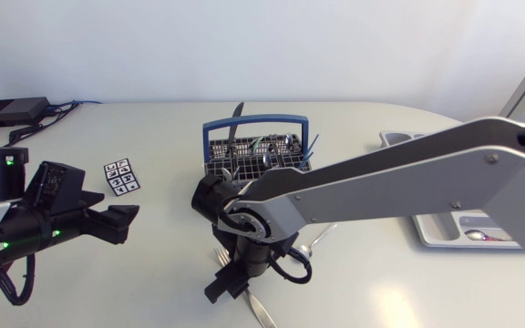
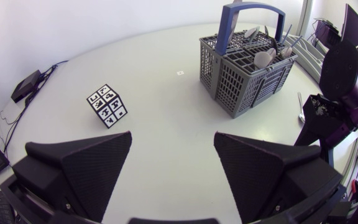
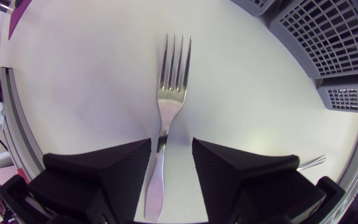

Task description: Transfer all utensils from the basket to the drawer tray.

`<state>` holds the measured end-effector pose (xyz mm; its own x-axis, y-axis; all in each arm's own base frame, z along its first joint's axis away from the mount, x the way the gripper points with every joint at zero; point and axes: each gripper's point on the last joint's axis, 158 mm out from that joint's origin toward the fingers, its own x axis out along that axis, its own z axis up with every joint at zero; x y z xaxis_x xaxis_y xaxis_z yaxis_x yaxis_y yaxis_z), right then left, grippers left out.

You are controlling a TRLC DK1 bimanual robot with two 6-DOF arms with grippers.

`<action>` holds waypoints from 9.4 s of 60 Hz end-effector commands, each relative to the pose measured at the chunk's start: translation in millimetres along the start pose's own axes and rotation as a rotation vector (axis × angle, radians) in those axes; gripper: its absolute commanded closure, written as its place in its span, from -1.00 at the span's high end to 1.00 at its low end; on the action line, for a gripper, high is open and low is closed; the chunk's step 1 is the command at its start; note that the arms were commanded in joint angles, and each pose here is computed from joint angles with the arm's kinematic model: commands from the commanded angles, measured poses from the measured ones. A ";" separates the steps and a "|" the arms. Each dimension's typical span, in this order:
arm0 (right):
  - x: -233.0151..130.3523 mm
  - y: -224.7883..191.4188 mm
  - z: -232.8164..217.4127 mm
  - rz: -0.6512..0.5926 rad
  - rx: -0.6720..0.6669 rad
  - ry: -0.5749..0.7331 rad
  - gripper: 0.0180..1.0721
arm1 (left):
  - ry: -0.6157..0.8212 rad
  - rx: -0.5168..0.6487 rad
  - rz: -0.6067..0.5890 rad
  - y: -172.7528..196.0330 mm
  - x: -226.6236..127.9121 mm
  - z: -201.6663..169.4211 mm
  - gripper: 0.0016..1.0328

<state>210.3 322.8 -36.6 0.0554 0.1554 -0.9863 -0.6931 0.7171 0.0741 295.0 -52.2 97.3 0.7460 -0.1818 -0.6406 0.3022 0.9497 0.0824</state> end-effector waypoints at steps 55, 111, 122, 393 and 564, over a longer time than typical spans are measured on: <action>-16.8 9.1 -5.1 -0.028 -0.114 -0.011 -0.88 | 0.011 0.022 -0.041 -14.9 4.0 -10.3 0.80; -164.6 -255.3 -90.4 -0.166 0.368 -0.272 -0.88 | -0.007 0.049 -0.069 -26.3 1.2 -4.6 0.80; -164.9 -331.0 -122.2 -0.206 0.484 -0.263 -0.88 | -0.003 0.057 -0.077 -29.9 1.3 -6.9 0.80; -68.5 -157.3 -84.5 0.093 -1.190 0.088 -0.84 | -0.040 0.119 -0.108 -49.4 -4.4 0.4 0.81; -108.4 -165.2 -70.3 -0.014 -0.899 -0.183 0.83 | -0.083 1.131 -0.285 -142.6 39.7 111.8 0.80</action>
<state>265.5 127.9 41.8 0.1103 0.2959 -0.9488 -0.9847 -0.0967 -0.1447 344.6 -215.5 144.2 0.6066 -0.3998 -0.6872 0.7905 0.2116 0.5747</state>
